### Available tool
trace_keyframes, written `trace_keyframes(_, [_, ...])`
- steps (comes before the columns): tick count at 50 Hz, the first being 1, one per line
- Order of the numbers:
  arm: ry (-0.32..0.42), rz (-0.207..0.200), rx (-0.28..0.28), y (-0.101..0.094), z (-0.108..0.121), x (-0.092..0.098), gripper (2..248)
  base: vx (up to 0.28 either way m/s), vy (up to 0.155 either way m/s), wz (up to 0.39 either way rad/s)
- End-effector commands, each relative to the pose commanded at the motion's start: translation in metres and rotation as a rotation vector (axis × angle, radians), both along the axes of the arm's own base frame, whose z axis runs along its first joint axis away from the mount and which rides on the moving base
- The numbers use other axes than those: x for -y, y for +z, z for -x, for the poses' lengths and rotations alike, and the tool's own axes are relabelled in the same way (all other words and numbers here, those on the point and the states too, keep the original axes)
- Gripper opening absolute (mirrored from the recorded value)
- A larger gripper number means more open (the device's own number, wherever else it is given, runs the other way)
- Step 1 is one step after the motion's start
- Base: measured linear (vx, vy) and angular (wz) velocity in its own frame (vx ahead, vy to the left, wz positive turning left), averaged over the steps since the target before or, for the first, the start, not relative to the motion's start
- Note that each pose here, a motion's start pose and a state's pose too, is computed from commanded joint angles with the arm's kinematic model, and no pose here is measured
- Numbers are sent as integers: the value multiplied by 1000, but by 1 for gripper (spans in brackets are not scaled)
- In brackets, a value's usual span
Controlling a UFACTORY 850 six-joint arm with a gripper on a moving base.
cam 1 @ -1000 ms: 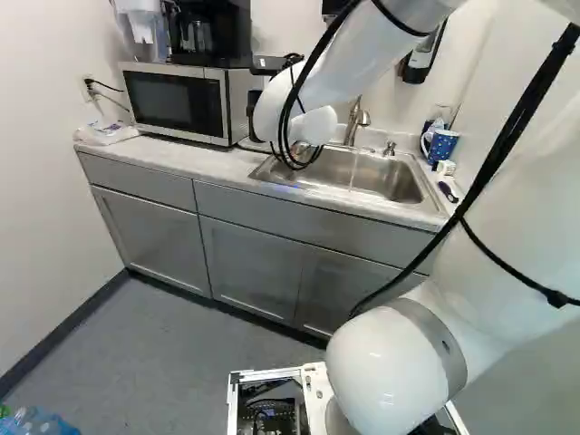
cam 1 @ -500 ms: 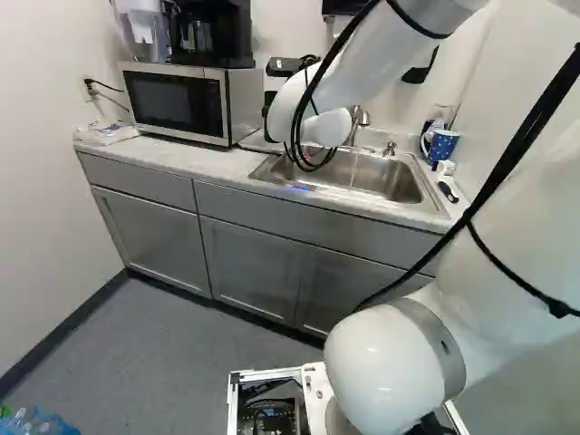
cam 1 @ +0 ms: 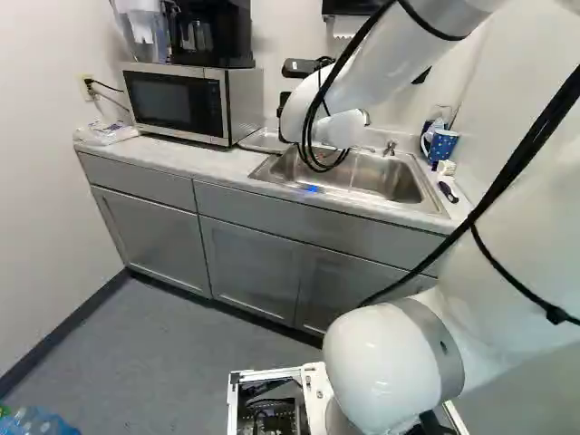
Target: Rinse the cup and place it in the tray
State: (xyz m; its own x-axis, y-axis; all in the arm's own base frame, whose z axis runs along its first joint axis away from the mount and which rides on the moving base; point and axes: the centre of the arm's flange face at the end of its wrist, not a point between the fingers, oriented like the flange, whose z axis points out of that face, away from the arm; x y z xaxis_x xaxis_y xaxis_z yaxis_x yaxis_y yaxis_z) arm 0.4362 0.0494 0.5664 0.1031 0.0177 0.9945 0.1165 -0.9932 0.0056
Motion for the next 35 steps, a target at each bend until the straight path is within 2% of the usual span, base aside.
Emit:
trace_keyframes(25, [-80, 0, 0, -1, 1, 35, 111, 0, 0, 0])
trace_keyframes(35, [-113, 1, -16, -8, 1, 49, 111, 0, 0, 0])
